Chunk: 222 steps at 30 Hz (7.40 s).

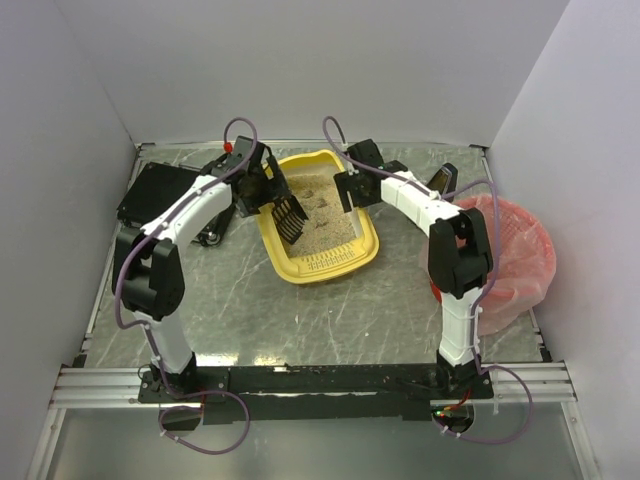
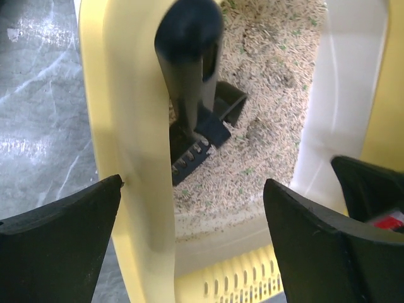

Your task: Clean the litter box

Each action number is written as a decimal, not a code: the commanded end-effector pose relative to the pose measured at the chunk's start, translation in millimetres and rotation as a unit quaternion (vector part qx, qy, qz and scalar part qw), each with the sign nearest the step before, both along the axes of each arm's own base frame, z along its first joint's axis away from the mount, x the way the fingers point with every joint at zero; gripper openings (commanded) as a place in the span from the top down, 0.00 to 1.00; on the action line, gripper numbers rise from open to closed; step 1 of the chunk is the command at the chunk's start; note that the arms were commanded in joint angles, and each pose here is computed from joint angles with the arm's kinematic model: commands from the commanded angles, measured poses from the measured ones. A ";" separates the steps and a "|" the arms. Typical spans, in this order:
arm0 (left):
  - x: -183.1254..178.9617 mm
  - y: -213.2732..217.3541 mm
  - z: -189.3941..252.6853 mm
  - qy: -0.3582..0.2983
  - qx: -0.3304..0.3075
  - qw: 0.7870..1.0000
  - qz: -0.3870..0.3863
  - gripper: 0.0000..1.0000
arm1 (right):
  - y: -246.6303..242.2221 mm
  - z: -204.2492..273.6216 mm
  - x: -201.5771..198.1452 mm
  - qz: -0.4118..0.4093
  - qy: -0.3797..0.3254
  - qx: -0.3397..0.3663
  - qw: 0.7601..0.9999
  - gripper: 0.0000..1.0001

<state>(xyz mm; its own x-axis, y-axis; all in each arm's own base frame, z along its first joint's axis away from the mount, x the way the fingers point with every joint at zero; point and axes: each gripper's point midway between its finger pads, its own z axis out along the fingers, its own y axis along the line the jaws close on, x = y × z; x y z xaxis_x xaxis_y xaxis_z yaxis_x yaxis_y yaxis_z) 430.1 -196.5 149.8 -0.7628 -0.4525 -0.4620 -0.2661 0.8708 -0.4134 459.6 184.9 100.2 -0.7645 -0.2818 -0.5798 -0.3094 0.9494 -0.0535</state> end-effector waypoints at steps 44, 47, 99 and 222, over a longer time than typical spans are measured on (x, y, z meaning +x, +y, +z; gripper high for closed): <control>-41.7 42.3 58.0 -0.077 0.020 0.995 0.056 0.01 | 1.7 -17.2 -47.0 -0.024 0.012 -0.141 0.990 1.00; -48.4 44.8 61.5 -0.083 0.017 0.995 0.055 0.01 | 2.2 -22.8 -75.0 -0.030 0.027 -0.143 0.989 1.00; -109.8 40.1 33.7 -0.091 -0.038 0.995 -0.008 0.01 | 49.0 56.9 -136.1 -0.049 -0.038 -0.042 0.997 0.03; -111.7 -109.7 82.8 -0.310 -0.124 0.846 -0.416 0.55 | 60.7 216.8 -108.7 -0.138 -0.219 0.402 0.878 0.88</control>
<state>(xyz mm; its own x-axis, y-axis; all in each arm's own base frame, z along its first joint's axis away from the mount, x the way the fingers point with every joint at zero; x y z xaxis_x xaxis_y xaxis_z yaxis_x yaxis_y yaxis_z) 321.4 -293.3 206.9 -0.5630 -0.0087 -0.8264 0.6600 0.5971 -0.4559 348.2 254.5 276.9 -0.4924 0.4019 -0.7720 -0.1718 0.8247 0.5389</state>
